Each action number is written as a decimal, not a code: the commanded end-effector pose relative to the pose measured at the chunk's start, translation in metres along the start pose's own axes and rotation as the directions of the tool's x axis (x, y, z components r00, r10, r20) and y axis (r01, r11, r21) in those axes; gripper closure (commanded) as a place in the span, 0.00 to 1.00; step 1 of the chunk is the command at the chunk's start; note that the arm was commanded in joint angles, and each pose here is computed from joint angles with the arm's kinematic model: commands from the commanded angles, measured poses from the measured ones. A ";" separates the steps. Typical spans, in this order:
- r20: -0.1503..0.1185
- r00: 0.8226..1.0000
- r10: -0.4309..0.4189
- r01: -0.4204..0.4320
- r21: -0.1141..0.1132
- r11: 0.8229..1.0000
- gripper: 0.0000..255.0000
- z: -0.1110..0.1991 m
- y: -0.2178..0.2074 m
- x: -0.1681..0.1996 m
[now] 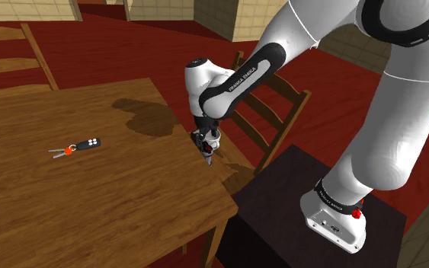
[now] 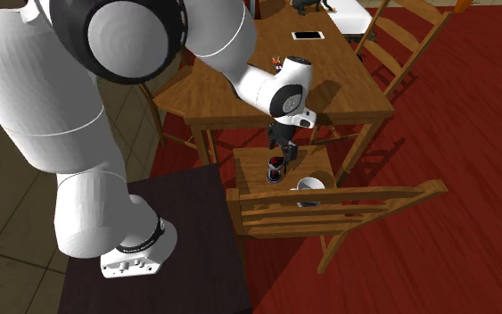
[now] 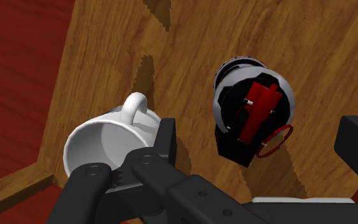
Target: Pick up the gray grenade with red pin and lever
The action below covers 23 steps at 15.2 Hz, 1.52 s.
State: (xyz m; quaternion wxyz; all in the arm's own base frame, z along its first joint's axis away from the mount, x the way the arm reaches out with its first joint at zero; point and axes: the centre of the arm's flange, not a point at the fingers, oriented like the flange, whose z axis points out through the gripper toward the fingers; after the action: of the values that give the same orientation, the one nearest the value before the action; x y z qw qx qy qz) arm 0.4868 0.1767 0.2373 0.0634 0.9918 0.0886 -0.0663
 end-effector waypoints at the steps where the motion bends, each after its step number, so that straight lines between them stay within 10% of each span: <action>1: -0.001 1.000 -0.002 0.002 -0.004 1.000 0.00 0.013 -0.006 0.007; 9: -0.001 1.000 -0.002 0.002 -0.004 1.000 0.00 0.047 -0.010 0.012; 10: -0.001 1.000 -0.002 0.002 -0.004 1.000 1.00 0.047 -0.011 0.012; 23: -0.001 1.000 -0.002 0.002 -0.004 1.000 1.00 0.026 -0.008 0.009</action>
State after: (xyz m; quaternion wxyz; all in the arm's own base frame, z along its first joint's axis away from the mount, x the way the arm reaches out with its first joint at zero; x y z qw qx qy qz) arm 0.4901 0.1828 0.2036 0.0654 0.9916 0.0899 -0.0658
